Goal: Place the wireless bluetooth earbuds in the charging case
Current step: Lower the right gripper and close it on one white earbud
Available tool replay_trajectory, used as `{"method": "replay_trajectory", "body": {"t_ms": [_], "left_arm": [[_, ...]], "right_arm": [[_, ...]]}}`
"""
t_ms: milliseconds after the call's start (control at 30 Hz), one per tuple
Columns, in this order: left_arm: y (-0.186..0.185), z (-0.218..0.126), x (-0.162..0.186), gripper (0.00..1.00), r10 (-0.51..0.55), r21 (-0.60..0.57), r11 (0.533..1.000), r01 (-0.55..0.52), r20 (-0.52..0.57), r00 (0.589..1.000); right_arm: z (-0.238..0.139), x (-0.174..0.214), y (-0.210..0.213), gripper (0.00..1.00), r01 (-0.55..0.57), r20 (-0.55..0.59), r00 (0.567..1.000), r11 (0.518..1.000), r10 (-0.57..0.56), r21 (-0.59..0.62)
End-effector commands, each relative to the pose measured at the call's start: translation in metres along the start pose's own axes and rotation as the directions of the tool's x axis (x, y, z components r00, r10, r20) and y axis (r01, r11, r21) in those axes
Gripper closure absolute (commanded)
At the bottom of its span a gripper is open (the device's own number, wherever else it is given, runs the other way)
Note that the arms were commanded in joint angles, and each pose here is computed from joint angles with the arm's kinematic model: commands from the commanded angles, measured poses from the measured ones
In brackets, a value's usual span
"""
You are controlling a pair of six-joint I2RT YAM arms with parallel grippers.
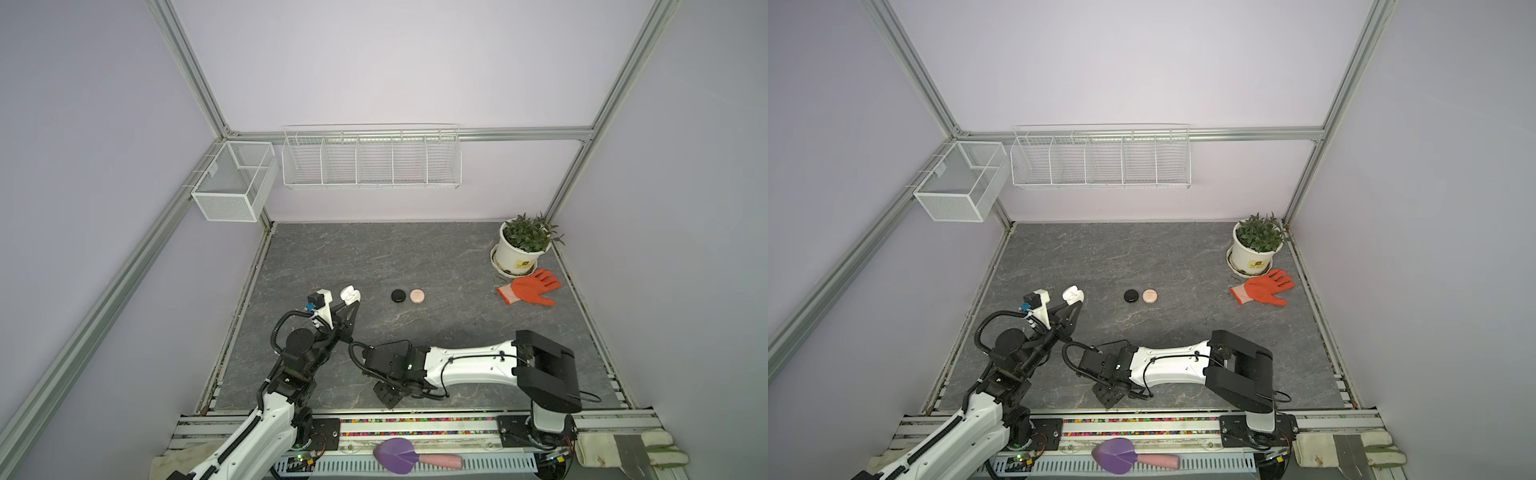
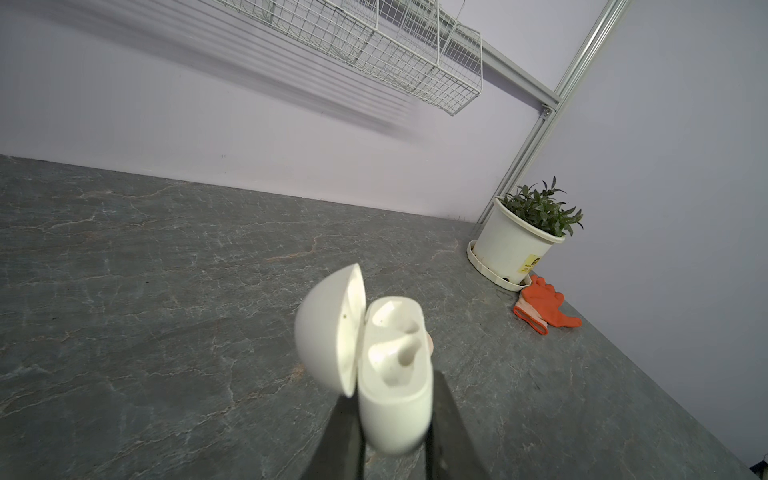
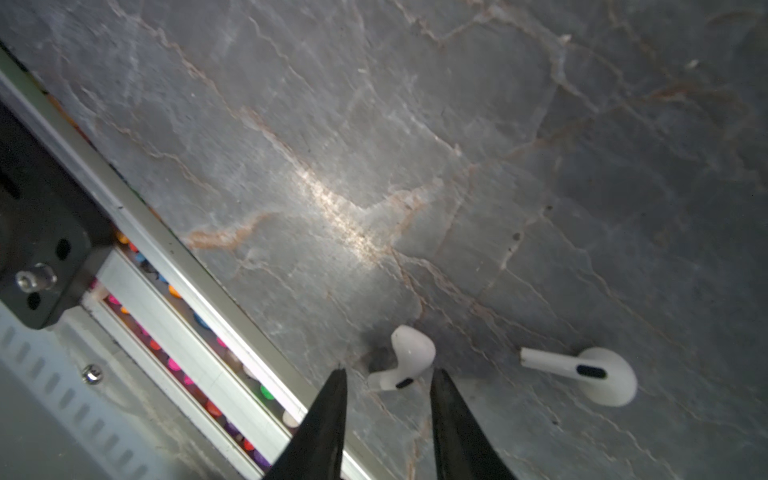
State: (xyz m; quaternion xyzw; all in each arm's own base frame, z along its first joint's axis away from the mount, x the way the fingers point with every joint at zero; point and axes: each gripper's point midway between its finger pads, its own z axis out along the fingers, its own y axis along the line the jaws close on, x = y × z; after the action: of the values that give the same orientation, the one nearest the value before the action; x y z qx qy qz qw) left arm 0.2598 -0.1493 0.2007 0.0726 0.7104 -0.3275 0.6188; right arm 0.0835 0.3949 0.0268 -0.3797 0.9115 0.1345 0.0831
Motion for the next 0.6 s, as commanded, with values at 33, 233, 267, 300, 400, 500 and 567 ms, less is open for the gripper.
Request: {"method": "replay_trajectory", "body": {"t_ms": [33, 233, 267, 300, 400, 500, 567], "left_arm": [[0.004, -0.002, 0.001, 1.0, -0.005, -0.016, 1.0, 0.005, 0.007, 1.0], [0.004, -0.003, 0.0, 1.0, -0.008, -0.02, 1.0, 0.008, 0.012, 1.0], [0.004, -0.003, 0.0, 1.0, -0.009, -0.02, 1.0, 0.009, 0.012, 1.0], [0.004, -0.003, 0.001, 1.0, -0.009, -0.02, 1.0, 0.01, 0.011, 1.0], [0.005, -0.003, 0.002, 1.0, -0.01, -0.024, 1.0, 0.01, 0.01, 1.0], [0.005, -0.003, 0.001, 1.0, -0.009, -0.025, 1.0, 0.009, 0.012, 1.0], [0.005, -0.004, 0.002, 1.0, -0.011, -0.024, 1.0, 0.011, 0.01, 1.0]], "right_arm": [[0.004, 0.002, -0.002, 0.64, -0.008, -0.037, 0.999, 1.0, 0.007, -0.008], [0.01, 0.0, -0.007, 0.64, -0.016, -0.049, 0.999, 1.0, 0.016, 0.002], [0.01, 0.0, -0.007, 0.65, -0.018, -0.049, 0.999, 1.0, 0.018, -0.003], [0.011, -0.001, -0.007, 0.65, -0.021, -0.047, 0.999, 1.0, 0.021, -0.006], [0.012, -0.002, -0.006, 0.67, -0.012, -0.049, 0.999, 1.0, 0.011, -0.007], [0.014, -0.003, -0.005, 0.68, -0.002, -0.053, 0.999, 1.0, 0.002, -0.003], [0.015, -0.004, -0.007, 0.68, 0.005, -0.052, 0.999, 1.0, -0.005, 0.011]]}}
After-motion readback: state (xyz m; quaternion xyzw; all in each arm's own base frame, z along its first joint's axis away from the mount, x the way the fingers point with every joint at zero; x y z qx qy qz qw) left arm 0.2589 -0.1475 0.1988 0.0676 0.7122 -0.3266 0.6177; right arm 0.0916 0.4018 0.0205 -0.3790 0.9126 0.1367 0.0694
